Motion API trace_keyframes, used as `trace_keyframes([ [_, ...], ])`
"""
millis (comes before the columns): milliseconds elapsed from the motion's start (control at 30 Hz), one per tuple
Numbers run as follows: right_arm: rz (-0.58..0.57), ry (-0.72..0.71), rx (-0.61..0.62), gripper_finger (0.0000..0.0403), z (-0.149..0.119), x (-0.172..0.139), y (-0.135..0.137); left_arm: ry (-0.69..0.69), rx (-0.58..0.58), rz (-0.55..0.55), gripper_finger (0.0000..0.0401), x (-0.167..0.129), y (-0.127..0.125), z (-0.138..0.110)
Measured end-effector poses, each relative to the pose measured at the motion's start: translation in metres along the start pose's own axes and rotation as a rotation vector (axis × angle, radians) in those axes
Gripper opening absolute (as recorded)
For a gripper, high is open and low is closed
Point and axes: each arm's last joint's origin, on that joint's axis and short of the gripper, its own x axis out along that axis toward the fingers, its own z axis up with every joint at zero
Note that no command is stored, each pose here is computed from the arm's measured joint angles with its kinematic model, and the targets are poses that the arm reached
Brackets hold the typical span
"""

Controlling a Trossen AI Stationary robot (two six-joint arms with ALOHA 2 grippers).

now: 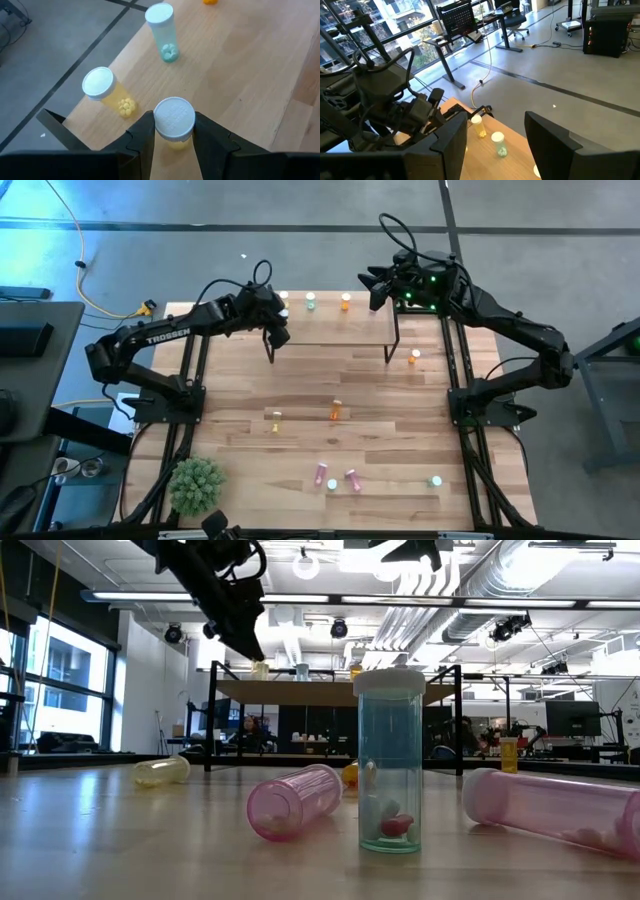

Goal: Pick and place medicine bottles onto shelf by color
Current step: Put the right yellow pill bottle on the shelf aligned with the other yellow pill bottle

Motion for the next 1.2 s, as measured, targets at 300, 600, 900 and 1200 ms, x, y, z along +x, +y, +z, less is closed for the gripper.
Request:
trace_keyframes([
  [300,0.000,0.000,0.000,0.0189,0.0000,0.0000,0.0000,0.008,0.000,0.019,0.0107,0.0007,0.0005,-0.0006],
  [600,-0.002,-0.001,0.000,0.0189,-0.0001,0.0001,-0.0001,0.014,0.000,0.017,0.0111,0.0004,0.0004,-0.0011],
  [900,-0.003,-0.001,0.000,0.0189,0.0000,0.0000,-0.0001,0.017,0.001,-0.021,0.0147,0.0005,-0.0009,-0.0016],
  [1200,-0.002,-0.001,0.000,0.0189,-0.0001,0.0001,-0.0001,0.016,0.000,0.003,0.0163,0.0005,0.0000,-0.0014],
])
